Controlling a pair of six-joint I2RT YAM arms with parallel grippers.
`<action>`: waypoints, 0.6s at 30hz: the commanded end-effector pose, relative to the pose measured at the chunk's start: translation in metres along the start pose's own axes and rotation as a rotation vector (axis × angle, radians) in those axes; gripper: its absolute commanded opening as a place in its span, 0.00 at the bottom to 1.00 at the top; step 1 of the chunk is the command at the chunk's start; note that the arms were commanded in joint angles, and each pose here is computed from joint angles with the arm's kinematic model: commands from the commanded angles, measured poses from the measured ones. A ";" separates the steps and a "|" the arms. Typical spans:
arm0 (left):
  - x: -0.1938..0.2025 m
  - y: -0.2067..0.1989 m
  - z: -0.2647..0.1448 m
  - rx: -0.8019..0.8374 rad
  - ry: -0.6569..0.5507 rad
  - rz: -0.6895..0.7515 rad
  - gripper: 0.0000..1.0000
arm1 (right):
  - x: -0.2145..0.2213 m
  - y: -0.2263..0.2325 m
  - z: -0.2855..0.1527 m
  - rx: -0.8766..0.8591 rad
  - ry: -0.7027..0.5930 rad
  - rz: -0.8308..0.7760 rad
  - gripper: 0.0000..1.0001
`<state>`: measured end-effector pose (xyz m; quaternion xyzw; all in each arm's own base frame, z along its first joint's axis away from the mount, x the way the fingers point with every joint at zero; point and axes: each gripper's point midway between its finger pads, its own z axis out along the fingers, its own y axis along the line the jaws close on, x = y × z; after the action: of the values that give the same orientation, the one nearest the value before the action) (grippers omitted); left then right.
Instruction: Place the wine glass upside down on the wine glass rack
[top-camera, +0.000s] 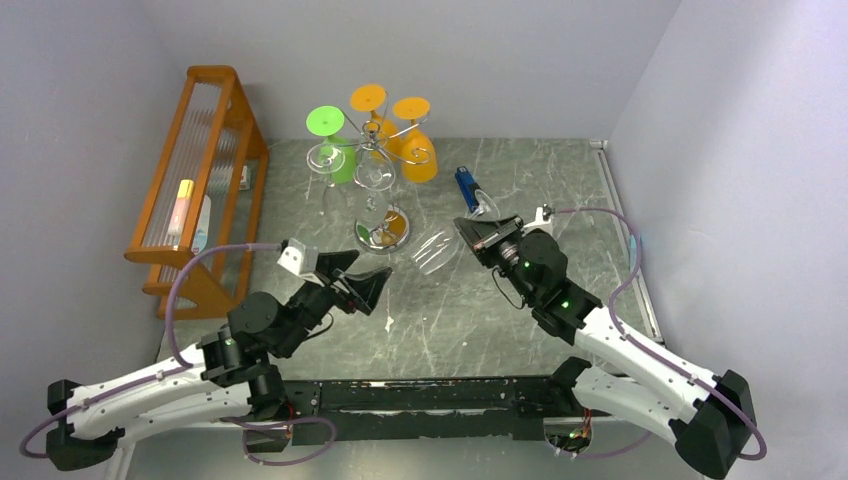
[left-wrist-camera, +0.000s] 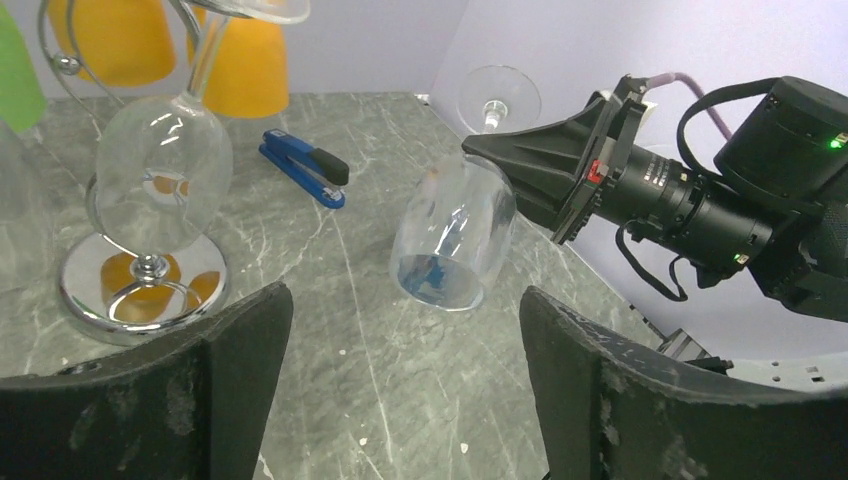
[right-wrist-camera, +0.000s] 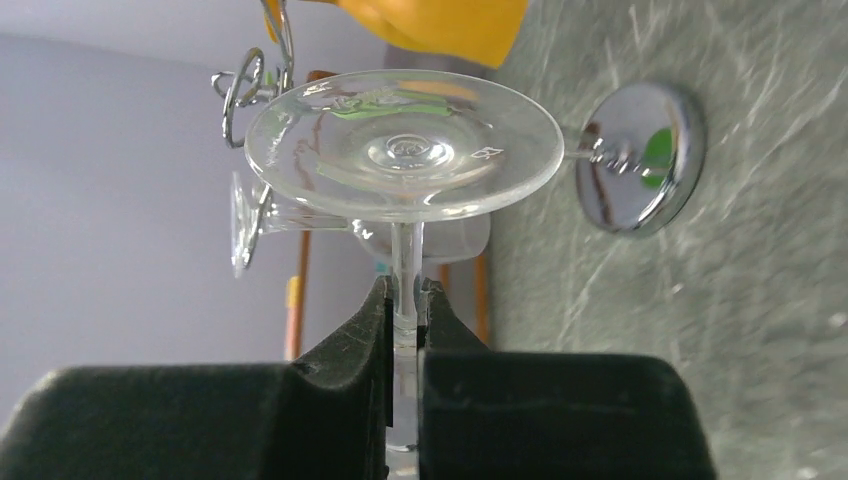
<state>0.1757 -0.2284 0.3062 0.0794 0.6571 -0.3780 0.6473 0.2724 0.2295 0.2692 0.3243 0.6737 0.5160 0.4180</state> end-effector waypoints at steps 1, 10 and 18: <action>-0.014 0.007 -0.013 -0.042 0.049 0.040 0.91 | -0.025 0.022 -0.005 -0.130 -0.095 -0.309 0.00; -0.060 0.008 -0.003 -0.161 0.082 0.162 0.95 | -0.050 0.045 -0.003 -0.266 -0.159 -0.614 0.00; -0.075 0.016 0.009 -0.345 0.159 0.182 0.96 | -0.051 0.067 0.020 -0.353 -0.125 -0.875 0.00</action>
<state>0.1970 -0.2093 0.3790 0.0696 0.7164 -0.2578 0.6445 0.3085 0.2002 0.2998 0.0568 0.6698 0.3864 0.6315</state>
